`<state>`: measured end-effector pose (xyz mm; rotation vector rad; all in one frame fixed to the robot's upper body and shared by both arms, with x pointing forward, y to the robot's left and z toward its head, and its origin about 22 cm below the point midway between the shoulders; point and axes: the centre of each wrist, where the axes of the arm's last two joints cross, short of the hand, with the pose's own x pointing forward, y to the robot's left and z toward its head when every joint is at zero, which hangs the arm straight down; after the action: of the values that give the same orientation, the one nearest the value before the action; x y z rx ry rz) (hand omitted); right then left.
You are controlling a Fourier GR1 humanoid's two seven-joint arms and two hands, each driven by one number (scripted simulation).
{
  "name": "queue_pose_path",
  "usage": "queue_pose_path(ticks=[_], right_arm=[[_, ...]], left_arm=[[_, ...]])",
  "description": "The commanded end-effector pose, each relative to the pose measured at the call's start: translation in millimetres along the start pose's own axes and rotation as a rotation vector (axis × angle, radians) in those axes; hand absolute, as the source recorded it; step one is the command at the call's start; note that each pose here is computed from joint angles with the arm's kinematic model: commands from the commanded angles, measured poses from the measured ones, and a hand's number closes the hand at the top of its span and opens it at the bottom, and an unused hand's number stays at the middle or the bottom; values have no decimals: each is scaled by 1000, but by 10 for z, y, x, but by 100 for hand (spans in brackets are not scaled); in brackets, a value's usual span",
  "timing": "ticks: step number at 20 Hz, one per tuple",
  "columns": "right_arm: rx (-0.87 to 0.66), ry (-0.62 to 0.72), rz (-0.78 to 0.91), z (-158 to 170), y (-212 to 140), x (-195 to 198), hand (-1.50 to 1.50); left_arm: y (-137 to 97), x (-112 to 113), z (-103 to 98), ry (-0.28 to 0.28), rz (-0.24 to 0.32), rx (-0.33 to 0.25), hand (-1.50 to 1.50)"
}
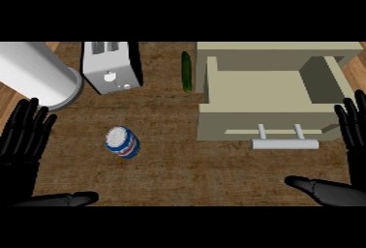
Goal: Pick up the can, place it into the drawer and close the drawer
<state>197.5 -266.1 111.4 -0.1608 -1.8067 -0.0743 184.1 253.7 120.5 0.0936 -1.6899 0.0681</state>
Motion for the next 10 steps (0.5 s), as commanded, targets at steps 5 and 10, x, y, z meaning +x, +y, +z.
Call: queue_pose_path(ticks=[5,10], right_arm=[[0,3,-9,72,-134,-114,-150],[-20,-16,16,205,-23,-67,-150]], left_arm=[[-179,-420,-186,56,-12,-19,-150],[-450,-678,-116,93,-36,-2,-150]])
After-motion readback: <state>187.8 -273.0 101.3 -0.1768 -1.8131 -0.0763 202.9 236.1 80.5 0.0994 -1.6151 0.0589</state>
